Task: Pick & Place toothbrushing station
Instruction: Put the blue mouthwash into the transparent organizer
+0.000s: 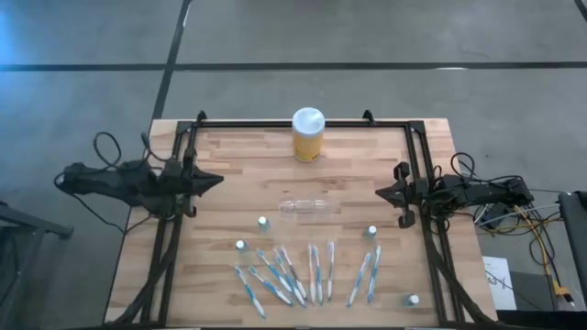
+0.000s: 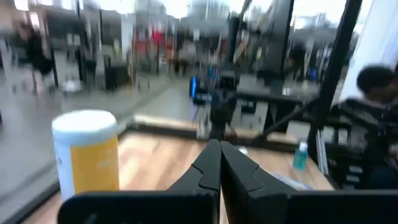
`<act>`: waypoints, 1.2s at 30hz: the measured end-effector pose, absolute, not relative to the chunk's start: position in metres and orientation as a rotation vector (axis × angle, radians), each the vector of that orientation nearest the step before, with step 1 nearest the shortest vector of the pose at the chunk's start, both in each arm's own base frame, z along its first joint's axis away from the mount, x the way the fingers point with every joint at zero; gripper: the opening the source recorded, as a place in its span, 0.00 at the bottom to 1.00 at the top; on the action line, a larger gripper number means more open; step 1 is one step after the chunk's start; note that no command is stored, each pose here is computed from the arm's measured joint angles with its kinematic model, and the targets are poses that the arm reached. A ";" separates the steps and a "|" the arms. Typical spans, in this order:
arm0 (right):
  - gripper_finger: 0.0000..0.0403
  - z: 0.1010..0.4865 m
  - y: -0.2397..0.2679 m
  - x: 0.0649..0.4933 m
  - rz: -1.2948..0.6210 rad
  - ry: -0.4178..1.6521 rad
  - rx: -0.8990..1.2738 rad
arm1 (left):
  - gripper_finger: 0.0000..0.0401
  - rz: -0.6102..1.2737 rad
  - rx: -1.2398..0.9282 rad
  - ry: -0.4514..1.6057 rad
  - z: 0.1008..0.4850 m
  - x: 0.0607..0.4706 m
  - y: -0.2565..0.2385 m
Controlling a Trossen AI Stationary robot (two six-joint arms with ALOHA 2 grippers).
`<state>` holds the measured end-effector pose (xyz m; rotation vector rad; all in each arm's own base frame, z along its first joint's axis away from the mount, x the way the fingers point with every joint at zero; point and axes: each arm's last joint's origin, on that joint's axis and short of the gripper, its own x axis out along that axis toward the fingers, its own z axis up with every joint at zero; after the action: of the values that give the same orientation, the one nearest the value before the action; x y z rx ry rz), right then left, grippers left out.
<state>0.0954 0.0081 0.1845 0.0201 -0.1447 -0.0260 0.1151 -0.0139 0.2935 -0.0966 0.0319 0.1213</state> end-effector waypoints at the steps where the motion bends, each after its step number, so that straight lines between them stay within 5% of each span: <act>1: 0.02 0.184 0.008 0.095 -0.026 -0.140 0.021 | 0.00 0.125 -0.101 0.085 0.301 0.121 -0.015; 11: 0.02 0.179 0.008 0.096 -0.024 -0.110 0.051 | 0.02 0.218 -0.133 0.675 0.340 0.190 -0.029; 21: 0.02 0.176 0.008 0.097 -0.024 -0.085 0.058 | 0.04 0.227 -0.227 0.935 0.333 0.262 -0.050; 36: 0.02 0.177 0.008 0.096 -0.025 -0.086 0.039 | 0.47 0.239 -0.166 1.319 0.294 0.307 -0.071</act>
<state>0.0964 0.0082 0.1775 0.0387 -0.0859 -0.0248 0.3072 -0.0711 0.2943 -0.1659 1.3194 0.2390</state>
